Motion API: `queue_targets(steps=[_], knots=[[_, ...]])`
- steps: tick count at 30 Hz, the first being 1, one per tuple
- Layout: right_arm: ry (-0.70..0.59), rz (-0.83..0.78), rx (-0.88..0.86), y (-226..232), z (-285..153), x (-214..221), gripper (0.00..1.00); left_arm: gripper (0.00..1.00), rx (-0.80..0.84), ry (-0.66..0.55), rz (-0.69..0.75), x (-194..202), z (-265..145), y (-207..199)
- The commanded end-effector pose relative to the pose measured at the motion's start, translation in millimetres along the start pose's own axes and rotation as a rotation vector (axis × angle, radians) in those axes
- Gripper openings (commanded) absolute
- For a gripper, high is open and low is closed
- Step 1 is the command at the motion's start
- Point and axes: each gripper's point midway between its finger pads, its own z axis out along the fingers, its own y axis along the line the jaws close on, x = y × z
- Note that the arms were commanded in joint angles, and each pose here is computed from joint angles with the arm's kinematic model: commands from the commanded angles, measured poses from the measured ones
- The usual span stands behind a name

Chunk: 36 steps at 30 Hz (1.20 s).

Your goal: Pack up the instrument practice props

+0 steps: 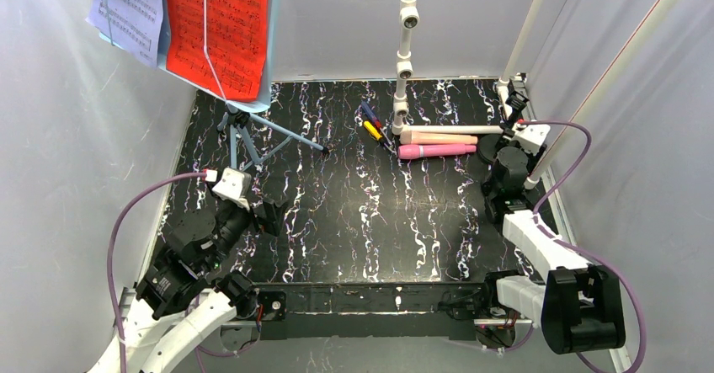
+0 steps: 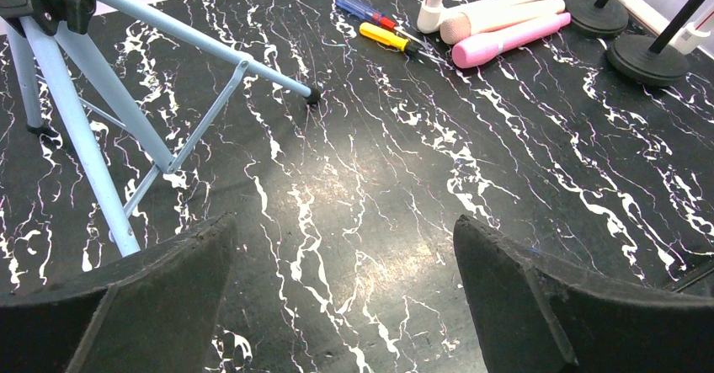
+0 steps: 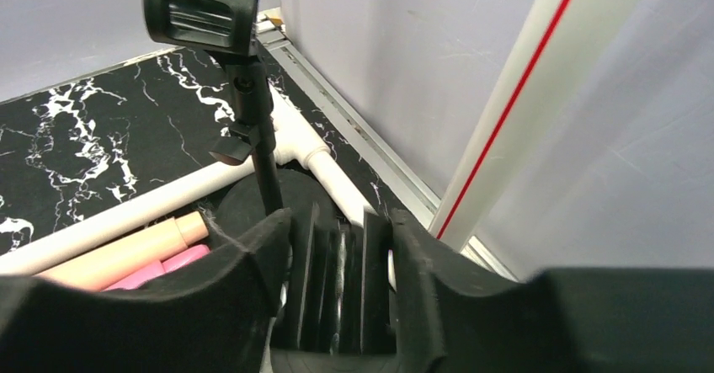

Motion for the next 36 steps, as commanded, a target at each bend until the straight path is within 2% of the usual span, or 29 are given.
queue_targets(steps=[1,4,8,14,18,27,36], knots=[[-0.085,0.041,-0.041,2,-3,-28,0.63,0.98,0.011,-0.021,0.006,-3,0,-1],[-0.076,0.027,-0.077,5,-7,-28,0.76,0.98,0.013,-0.02,0.007,-3,0,-1],[-0.071,0.038,-0.102,4,-13,-31,0.81,0.98,0.013,-0.017,0.008,-2,1,-2],[-0.08,0.077,-0.197,8,-32,-56,0.98,0.98,0.005,-0.002,0.009,0,5,-1],[-0.097,0.11,-0.326,18,-52,-77,0.99,0.98,-0.037,0.009,-0.001,2,8,5],[-0.218,0.14,-0.689,46,-113,-117,0.99,0.98,-0.286,0.025,-0.078,3,15,47],[-0.291,0.124,-0.862,56,-147,-122,0.99,0.98,-0.519,-0.002,-0.196,-9,33,100]])
